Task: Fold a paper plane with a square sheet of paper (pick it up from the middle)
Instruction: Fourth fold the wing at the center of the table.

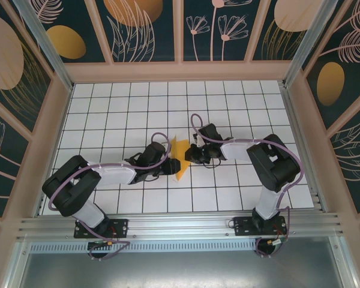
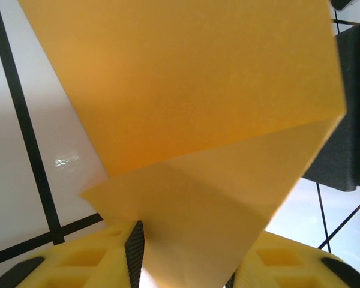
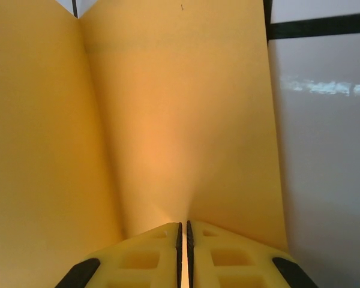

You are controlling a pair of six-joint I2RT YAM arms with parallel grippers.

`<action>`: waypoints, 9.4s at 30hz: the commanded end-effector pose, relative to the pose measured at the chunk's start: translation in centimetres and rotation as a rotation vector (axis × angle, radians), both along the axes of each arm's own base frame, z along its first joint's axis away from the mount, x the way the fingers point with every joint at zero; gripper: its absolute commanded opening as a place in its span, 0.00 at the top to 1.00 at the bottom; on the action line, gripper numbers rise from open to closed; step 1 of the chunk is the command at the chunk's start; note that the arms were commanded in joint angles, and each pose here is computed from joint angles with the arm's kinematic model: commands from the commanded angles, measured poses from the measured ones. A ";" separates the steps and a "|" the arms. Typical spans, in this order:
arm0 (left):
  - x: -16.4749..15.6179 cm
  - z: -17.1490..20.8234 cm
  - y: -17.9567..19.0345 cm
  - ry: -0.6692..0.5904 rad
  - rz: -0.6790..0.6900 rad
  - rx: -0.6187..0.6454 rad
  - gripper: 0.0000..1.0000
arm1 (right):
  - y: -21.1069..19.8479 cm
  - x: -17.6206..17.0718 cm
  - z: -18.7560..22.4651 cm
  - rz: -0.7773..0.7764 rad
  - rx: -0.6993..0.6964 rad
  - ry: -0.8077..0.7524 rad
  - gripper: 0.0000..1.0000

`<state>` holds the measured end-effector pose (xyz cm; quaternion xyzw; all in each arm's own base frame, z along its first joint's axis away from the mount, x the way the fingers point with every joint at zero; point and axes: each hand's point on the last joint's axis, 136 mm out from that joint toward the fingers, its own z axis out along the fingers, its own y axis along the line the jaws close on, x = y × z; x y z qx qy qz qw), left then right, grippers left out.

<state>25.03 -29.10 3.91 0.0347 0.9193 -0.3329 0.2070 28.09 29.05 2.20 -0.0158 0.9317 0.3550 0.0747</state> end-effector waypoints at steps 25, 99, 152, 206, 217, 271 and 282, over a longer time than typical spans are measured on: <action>-0.2 -1.5 -0.4 0.001 0.045 0.195 0.63 | -0.3 -0.4 -1.1 -0.011 -0.005 0.032 0.87; -1.6 -2.0 -2.3 -0.045 -0.259 0.276 0.96 | -2.7 -0.7 4.2 -0.113 0.035 -0.058 0.83; -3.8 -1.8 -2.4 -0.008 -0.244 0.094 1.00 | -0.5 -0.7 4.6 -0.053 0.115 -0.040 0.86; -5.0 -1.6 -2.3 0.118 -0.261 -0.121 0.94 | -1.0 -2.0 0.1 -0.042 -0.008 0.018 0.88; -5.5 -3.2 -2.1 0.175 -0.271 -0.090 1.00 | -1.3 -2.0 1.0 -0.052 -0.009 -0.008 0.87; -5.2 -0.7 -1.9 0.117 -0.264 -0.098 0.94 | -0.2 -2.3 -0.9 0.015 0.029 0.039 0.87; -6.6 -3.0 -1.3 0.197 -0.275 -0.059 1.00 | -0.5 -2.7 -1.7 0.004 0.020 0.052 0.87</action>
